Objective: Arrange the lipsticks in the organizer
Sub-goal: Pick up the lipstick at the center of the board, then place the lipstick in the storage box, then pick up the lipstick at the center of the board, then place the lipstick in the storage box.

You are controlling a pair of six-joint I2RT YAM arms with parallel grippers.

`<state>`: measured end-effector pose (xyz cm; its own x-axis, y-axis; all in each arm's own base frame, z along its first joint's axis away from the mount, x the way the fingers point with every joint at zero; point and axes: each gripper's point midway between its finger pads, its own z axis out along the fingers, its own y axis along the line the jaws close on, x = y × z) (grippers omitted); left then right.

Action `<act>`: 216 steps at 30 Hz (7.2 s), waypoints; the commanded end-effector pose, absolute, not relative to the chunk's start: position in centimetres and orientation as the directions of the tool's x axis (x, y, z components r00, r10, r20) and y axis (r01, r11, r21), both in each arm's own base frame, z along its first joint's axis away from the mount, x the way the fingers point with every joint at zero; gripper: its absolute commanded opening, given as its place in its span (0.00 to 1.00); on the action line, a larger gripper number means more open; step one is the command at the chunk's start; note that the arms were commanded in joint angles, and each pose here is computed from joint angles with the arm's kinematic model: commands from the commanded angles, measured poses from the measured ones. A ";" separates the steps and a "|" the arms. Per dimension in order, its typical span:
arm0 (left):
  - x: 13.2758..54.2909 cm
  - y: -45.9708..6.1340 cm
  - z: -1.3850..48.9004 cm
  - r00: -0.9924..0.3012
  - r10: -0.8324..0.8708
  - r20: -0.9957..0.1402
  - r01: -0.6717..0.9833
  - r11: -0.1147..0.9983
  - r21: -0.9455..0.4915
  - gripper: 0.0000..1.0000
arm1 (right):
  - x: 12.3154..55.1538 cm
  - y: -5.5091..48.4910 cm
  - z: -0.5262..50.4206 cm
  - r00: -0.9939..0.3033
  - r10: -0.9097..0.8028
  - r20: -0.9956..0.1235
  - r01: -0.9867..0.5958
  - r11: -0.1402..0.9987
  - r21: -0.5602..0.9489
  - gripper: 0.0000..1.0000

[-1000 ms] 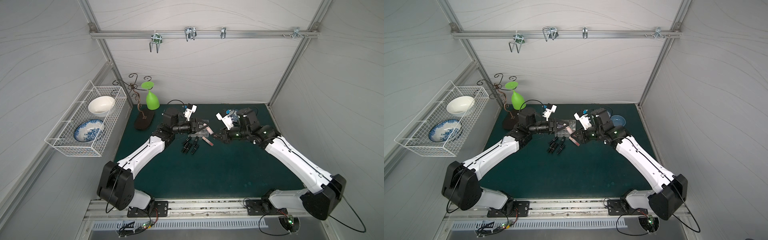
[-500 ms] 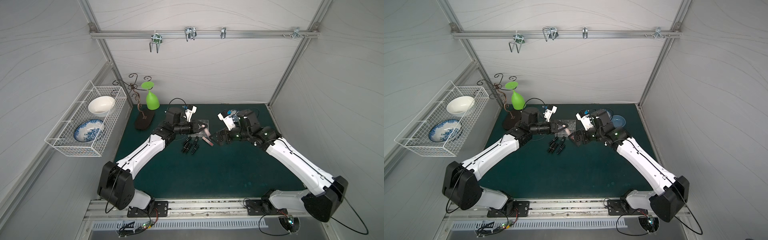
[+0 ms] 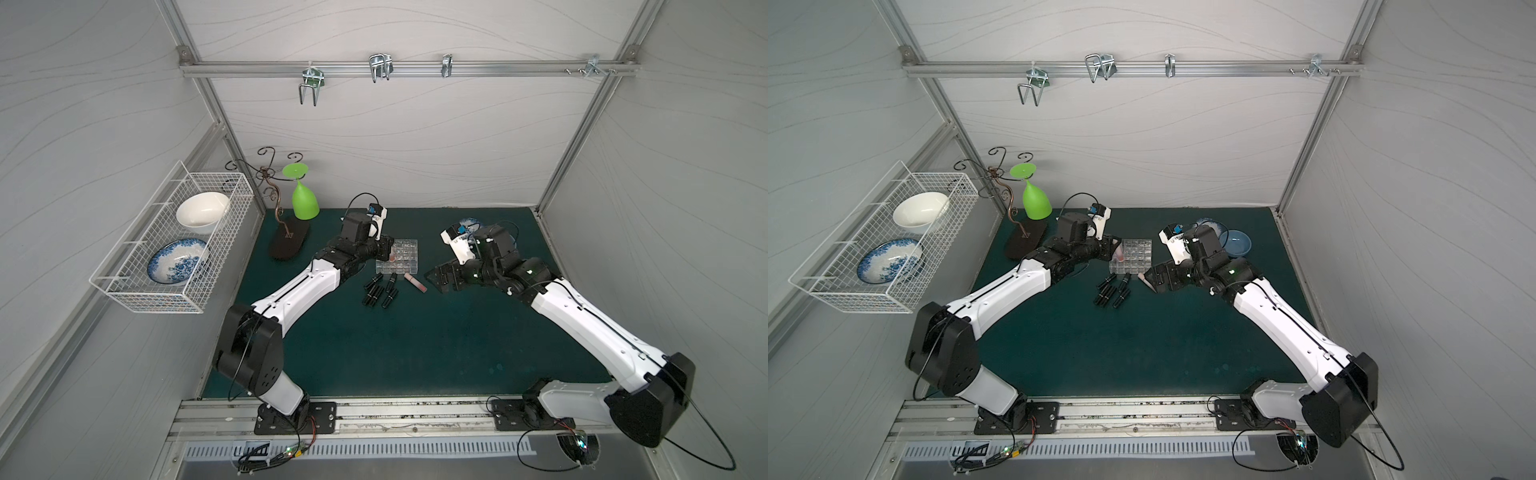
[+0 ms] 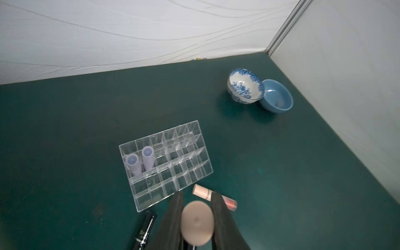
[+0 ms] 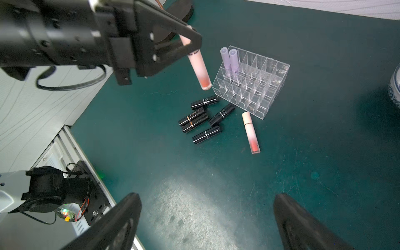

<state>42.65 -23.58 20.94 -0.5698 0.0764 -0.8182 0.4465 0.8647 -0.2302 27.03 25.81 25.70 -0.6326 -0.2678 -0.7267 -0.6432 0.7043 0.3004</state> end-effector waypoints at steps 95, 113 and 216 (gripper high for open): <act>36.2 -16.9 26.9 -0.492 -0.255 -0.833 0.275 0.862 -0.426 0.60 | 35.3 29.5 3.0 -0.758 -0.607 -0.240 -0.643 0.756 0.120 0.58; 34.9 -16.7 28.7 -0.531 -0.260 -0.806 0.321 0.819 -0.476 0.58 | 32.2 28.0 6.4 -0.778 -0.572 -0.259 -0.619 0.767 0.168 0.09; 52.1 -29.1 16.4 -0.432 0.241 -0.869 0.489 0.872 -0.001 0.13 | 29.6 23.2 24.3 -0.758 -0.123 -0.641 -0.555 0.639 0.533 0.94</act>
<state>51.10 -28.30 16.06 -0.4644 0.2628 -0.8457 0.4847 0.8747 0.0056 29.69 23.13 24.13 -0.7687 -0.1198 -0.6283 -0.5368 0.6549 0.5319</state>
